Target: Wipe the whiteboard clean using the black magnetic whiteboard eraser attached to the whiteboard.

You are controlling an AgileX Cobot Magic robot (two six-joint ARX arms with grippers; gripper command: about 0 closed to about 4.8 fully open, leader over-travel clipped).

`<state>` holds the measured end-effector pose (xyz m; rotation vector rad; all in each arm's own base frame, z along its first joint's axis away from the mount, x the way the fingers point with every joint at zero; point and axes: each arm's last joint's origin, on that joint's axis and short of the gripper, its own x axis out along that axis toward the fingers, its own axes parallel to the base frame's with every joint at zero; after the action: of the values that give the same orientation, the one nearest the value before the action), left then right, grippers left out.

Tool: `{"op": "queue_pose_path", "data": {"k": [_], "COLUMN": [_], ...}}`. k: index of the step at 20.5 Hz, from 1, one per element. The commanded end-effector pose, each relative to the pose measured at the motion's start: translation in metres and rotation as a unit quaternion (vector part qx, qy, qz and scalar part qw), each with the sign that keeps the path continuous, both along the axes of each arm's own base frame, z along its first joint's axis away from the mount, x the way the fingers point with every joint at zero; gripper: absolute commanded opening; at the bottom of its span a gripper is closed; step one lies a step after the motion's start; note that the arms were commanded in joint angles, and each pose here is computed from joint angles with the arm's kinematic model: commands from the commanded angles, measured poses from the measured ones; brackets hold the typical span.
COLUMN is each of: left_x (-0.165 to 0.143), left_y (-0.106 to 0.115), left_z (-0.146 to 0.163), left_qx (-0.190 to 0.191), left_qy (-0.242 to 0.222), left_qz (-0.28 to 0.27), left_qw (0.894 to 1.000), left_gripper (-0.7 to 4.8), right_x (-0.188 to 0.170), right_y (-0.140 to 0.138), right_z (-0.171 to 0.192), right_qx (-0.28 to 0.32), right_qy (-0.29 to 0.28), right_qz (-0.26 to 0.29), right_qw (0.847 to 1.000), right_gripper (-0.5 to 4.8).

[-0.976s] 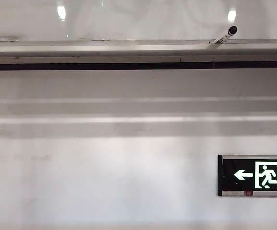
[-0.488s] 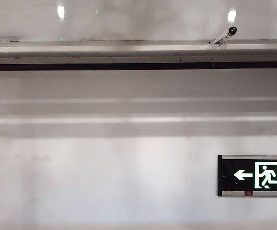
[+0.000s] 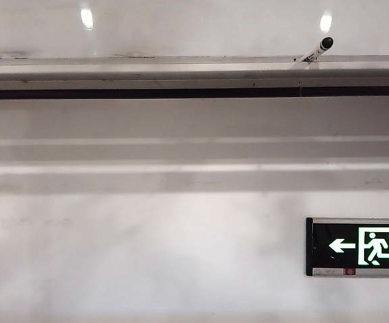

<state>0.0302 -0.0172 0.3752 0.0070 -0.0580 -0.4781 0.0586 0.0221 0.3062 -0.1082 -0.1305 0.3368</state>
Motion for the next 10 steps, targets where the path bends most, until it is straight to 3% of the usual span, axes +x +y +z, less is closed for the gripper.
{"op": "queue_pose_path", "data": {"k": [1,5,10], "left_x": [-0.001,0.008,0.03], "left_y": [0.001,-0.007,-0.025], "left_z": [-0.032,-0.08,-0.124], "left_qx": [0.001,0.025,-0.002], "left_qy": [-0.019,-0.004,-0.028], "left_qz": [0.006,0.006,0.0], "left_qw": [1.0,1.0,1.0], "left_gripper": [-0.07,-0.07,-0.07], "right_x": [-0.005,-0.011,-0.01], "right_y": [-0.001,-0.003,-0.003], "right_z": [-0.022,-0.041,-0.053], "right_qx": [0.006,-0.004,-0.026], "right_qy": [-0.015,0.021,0.079], "right_qz": [0.01,0.016,0.015], "right_qw": [1.0,1.0,0.996], "right_gripper": [-0.01,-0.01,-0.01]}}
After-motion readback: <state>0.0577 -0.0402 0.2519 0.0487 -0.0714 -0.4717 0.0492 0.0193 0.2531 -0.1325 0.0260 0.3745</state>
